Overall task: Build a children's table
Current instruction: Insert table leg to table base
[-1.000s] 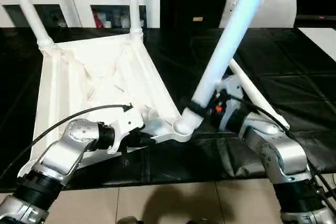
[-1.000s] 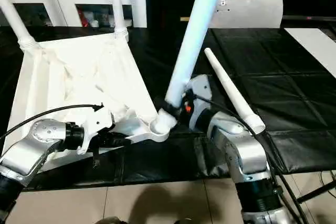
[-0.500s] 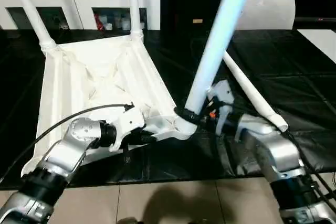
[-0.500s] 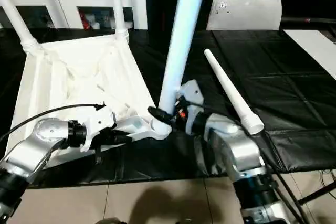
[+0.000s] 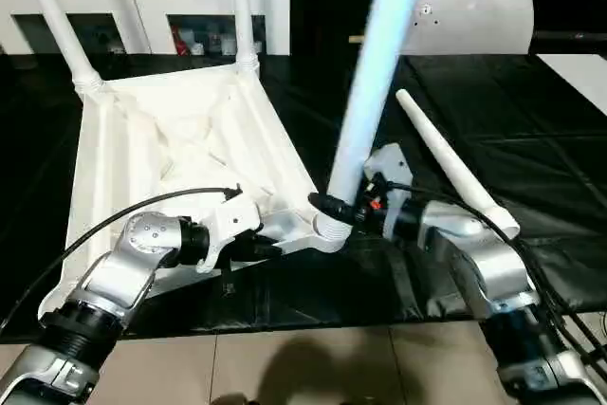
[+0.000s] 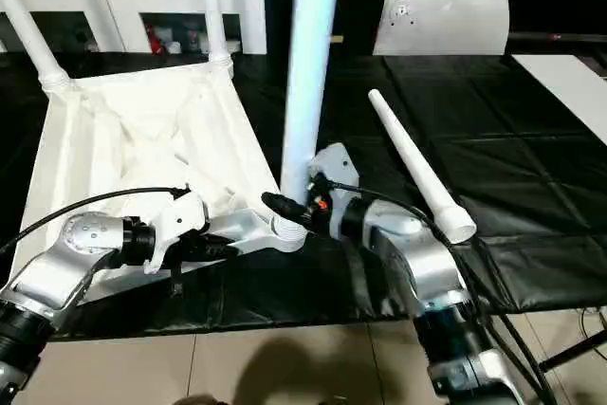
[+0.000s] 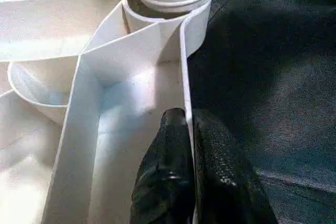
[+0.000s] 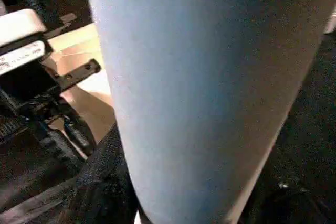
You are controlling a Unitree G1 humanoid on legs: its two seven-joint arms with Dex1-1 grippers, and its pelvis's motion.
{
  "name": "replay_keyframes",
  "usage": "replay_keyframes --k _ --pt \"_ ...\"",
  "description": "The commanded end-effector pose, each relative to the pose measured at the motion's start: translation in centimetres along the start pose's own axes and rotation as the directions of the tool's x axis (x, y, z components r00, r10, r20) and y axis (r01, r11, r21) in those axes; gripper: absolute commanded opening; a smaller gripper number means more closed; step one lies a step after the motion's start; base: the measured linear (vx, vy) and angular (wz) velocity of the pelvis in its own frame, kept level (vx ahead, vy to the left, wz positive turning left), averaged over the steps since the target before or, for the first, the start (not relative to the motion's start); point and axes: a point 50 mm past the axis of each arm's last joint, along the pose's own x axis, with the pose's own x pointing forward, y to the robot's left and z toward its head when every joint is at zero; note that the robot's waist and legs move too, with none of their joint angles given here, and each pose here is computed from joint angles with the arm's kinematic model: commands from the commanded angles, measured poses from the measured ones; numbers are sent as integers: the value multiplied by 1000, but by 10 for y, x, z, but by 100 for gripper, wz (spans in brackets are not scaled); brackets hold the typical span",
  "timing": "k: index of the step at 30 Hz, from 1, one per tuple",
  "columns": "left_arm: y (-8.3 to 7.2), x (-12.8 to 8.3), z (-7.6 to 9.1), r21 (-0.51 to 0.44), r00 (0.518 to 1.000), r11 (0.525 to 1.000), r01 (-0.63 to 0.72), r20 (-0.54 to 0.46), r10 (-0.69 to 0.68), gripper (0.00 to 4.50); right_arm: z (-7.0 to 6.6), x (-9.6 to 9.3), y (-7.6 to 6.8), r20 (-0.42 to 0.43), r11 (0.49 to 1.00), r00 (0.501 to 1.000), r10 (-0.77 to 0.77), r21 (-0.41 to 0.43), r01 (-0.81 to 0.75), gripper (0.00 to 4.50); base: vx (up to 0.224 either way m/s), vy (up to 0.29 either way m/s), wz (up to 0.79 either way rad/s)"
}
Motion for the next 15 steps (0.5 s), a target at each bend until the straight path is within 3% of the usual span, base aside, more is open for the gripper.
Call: replay_keyframes --k 1,15 --pt "2 3 13 57 998 998 8 58 -11 0 -13 3 2 -64 999 998 21 25 -20 191 0 0 0" --pt "4 2 15 72 998 997 28 47 -31 0 -15 6 -9 -119 997 991 60 46 -55 191 0 0 0"
